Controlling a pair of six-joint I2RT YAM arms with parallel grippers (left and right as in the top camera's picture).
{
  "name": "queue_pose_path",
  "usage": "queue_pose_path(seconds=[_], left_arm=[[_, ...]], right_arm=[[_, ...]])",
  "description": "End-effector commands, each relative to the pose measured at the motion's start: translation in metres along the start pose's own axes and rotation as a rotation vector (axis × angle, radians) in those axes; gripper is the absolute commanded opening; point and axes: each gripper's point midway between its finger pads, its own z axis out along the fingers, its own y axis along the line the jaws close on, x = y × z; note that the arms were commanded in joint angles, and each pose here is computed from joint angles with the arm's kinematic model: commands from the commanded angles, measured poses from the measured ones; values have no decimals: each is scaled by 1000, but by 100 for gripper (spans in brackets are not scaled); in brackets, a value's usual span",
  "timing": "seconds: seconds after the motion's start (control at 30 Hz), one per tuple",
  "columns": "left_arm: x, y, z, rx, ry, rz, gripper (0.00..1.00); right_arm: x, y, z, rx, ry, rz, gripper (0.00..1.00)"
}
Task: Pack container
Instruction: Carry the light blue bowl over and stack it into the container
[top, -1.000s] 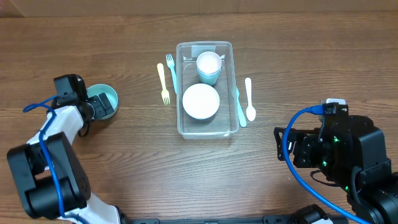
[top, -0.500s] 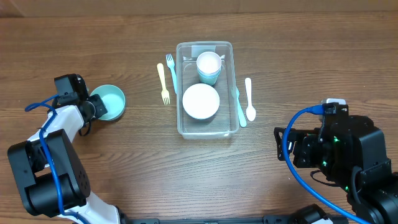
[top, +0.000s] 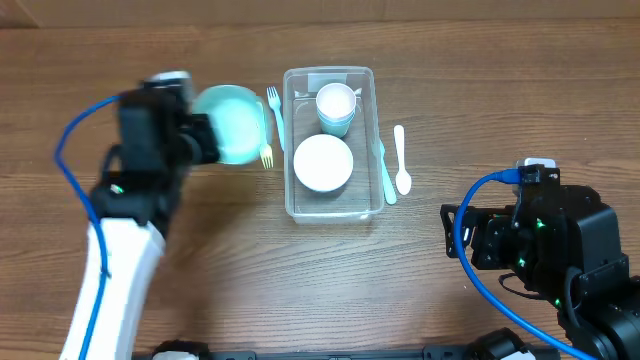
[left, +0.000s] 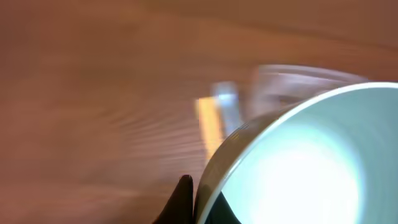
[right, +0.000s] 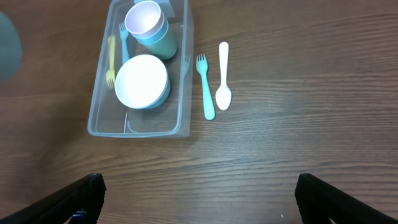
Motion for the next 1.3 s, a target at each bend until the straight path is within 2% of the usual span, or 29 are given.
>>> queue_pose_path(seconds=[0.0,0.07,0.17,0.33,0.4,0.5,0.9,1.03,1.27], left_arm=[[14,-82,-12,137,-1,96,4],[33,-118,-9,135,19,195,4],[46,-145,-3,103,63,346,4],[39,-159,17,74,155,531,4],[35,-161,27,58,166,562,4],[37,-154,48,37,197,577,4],[99,-136,119,4,408,596,4],[97,-126,142,-17,392,528,4],[103,-131,146,87,429,470,4]], right_arm=[[-1,0,-1,-1,-11,-5,100],[-1,0,-1,-1,-11,-5,100],[-1,0,-1,-1,-11,-5,100],[-1,0,-1,-1,-11,-5,100],[-1,0,-1,-1,-11,-5,100],[-1,0,-1,-1,-11,-5,100],[-1,0,-1,-1,-11,-5,100],[-1,0,-1,-1,-11,-5,100],[-1,0,-1,-1,-11,-5,100]])
